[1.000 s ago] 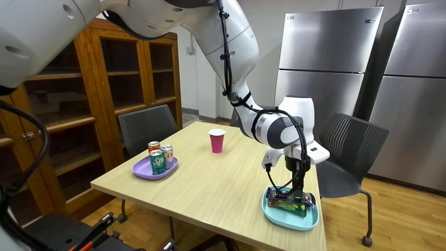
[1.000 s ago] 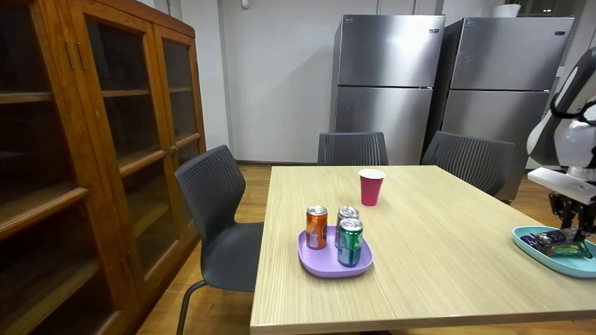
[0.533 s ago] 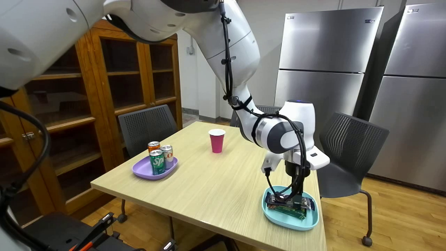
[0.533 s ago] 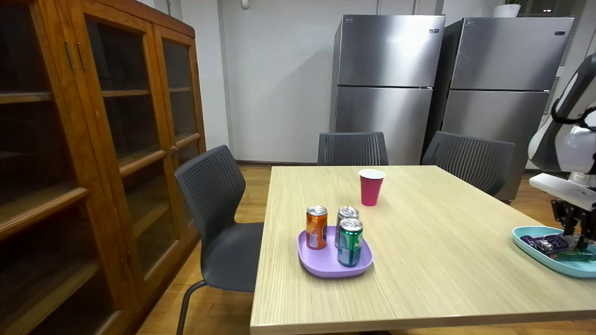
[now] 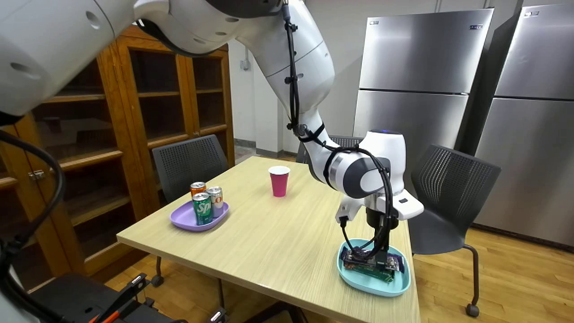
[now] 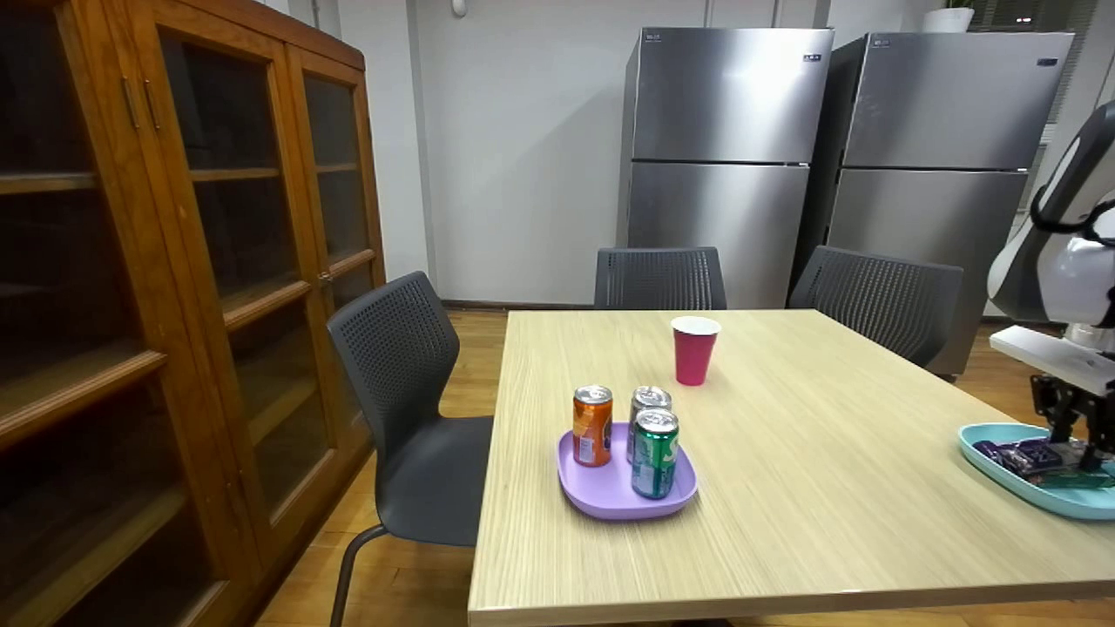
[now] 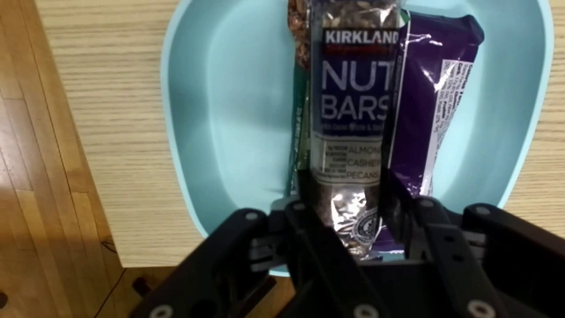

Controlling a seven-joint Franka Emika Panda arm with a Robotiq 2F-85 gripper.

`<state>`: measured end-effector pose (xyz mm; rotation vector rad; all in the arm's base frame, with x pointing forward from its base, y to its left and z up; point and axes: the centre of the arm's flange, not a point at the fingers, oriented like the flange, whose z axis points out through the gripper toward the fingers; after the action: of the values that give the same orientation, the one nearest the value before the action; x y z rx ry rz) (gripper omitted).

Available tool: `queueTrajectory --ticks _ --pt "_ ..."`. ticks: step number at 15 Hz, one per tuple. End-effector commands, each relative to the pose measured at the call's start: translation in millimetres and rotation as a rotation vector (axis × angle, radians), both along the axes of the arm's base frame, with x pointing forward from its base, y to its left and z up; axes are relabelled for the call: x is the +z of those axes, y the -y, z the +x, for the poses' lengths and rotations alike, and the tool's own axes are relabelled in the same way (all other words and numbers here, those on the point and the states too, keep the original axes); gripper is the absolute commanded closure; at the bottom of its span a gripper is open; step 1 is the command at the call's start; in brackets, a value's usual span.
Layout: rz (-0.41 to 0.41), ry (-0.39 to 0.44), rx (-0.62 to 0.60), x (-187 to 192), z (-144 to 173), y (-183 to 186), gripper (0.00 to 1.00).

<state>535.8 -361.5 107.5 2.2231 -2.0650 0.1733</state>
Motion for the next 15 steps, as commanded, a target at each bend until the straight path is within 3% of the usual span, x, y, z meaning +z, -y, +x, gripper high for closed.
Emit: queueTrajectory --ticks 1,5,11,15 --pt "0.026 0.006 -0.022 5.1 3.0 -1.9 0.26" --pt "0.017 0.014 -0.004 13.3 4.7 -10.4 0.00" --pt "0.016 0.011 0.077 24.4 22.4 -43.0 0.00" --pt "0.011 -0.014 0.194 29.2 38.5 -80.0 0.00"
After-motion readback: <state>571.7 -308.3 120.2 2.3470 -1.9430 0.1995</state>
